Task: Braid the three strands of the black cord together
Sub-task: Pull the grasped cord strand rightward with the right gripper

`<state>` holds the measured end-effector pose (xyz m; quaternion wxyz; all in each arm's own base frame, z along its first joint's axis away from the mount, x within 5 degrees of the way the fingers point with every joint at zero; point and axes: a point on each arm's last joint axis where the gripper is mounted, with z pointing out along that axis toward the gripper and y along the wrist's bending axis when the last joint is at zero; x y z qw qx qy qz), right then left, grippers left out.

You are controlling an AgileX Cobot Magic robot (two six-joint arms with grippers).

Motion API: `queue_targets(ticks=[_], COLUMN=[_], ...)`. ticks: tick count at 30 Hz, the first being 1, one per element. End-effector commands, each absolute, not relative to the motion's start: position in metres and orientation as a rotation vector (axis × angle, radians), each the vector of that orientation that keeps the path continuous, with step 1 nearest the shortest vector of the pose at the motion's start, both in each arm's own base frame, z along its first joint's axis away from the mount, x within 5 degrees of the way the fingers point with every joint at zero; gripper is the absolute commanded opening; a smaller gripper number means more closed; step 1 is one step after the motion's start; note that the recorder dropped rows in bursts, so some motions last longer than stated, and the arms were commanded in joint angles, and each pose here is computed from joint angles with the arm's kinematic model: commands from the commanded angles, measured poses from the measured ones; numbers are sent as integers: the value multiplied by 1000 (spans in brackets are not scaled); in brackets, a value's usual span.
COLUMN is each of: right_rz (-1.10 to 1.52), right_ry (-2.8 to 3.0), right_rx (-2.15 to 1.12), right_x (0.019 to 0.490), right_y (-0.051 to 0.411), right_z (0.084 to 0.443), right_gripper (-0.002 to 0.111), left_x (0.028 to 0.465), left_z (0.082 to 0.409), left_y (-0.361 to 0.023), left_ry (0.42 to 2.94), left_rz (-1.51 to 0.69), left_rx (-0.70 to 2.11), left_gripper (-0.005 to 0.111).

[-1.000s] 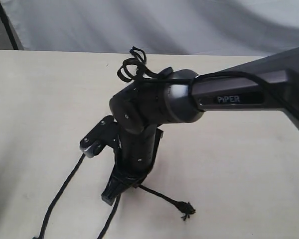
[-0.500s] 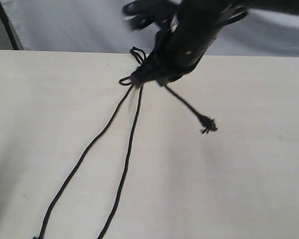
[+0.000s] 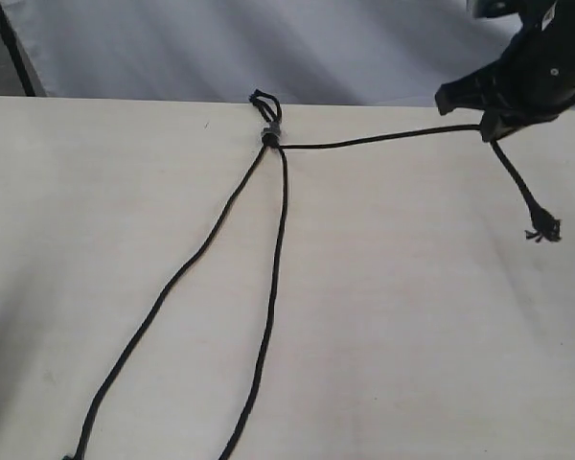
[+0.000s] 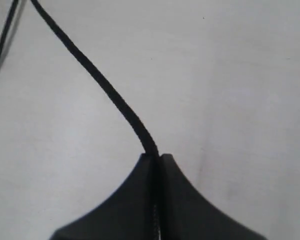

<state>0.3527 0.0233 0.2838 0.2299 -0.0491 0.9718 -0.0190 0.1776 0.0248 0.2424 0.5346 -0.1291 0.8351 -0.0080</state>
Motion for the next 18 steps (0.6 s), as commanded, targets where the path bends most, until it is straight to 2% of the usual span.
queue_targets(ticks=[1, 7, 12, 14, 15, 18], right_rz=[-54, -60, -73, -105, -106, -106], right_ry=[2733, 2918, 2995, 3019, 3036, 3031], right_rx=[-117, -133, -118, -132, -111, -110], right_x=[360, 369, 372, 372, 371, 371], right_y=[18, 19, 19, 17, 17, 17], right_z=[237, 163, 132, 123, 120, 123], right_gripper=[0, 0, 0, 15, 30, 60], left_x=[178, 178, 178, 178, 178, 178], left_z=[244, 244, 244, 244, 244, 244], left_y=[25, 25, 25, 25, 25, 25], left_ry=[1983, 1983, 1983, 1983, 1983, 1983], left_rz=[-17, -17, -17, -17, -17, -17], left_rx=[-309, -309, -309, -309, -309, -309], left_gripper=[0, 0, 0, 0, 0, 0])
